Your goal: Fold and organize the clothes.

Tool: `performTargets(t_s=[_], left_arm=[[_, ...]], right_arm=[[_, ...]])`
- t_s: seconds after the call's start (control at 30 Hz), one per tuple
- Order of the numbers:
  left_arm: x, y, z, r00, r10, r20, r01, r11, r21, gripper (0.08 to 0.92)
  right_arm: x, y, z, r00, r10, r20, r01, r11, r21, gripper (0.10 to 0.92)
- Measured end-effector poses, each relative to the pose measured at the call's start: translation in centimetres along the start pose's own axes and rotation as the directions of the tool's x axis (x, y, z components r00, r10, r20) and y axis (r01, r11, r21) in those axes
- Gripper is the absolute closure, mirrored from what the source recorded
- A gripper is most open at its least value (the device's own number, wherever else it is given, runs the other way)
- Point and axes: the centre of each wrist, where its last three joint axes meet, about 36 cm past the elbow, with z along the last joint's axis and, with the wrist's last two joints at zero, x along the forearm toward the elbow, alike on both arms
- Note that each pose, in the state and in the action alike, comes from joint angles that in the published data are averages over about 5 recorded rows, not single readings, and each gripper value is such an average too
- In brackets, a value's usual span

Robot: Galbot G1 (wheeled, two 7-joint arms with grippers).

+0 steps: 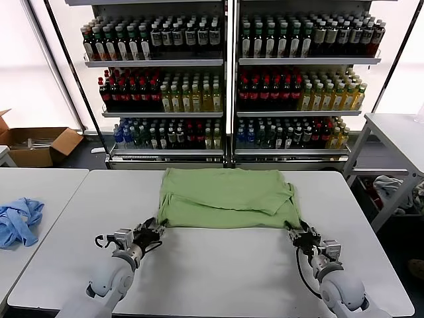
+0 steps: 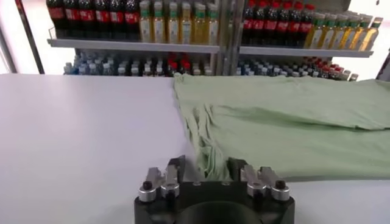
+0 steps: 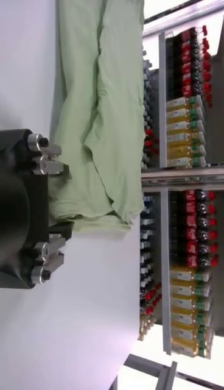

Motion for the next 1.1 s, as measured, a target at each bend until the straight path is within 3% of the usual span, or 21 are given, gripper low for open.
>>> performTargets(t_s=[0.27,0.43,0.83,1.1], left_arm=[[0.3,-0.5,0.3,0.9997,0.019,0.016,-0.018,0.999,-0.034,0.763],[0.6,-0.6,0.4,0.9994,0.016,0.032,-0.014,0.998,-0.061,0.895],[2.5,-0.6,-0.2,0.9978,-0.008,0.065,0.015,0.995,-0.101,0.918],[6.0,-0.7,0.2,0.9948,-0.070,0.074,0.080,0.988,-0.133,0.918]], right_arm=[[0.1,-0.1,0.0,1.000,0.000,0.010,0.000,1.000,0.016,0.864],[0.6,-0.6,-0.3,1.000,0.003,0.017,-0.004,1.000,0.031,0.901],[3.3,-1.8,-2.5,0.999,0.005,0.049,-0.010,0.995,0.099,0.901],[7.9,-0.4,-2.2,0.999,-0.027,0.044,0.019,0.987,0.159,0.901]])
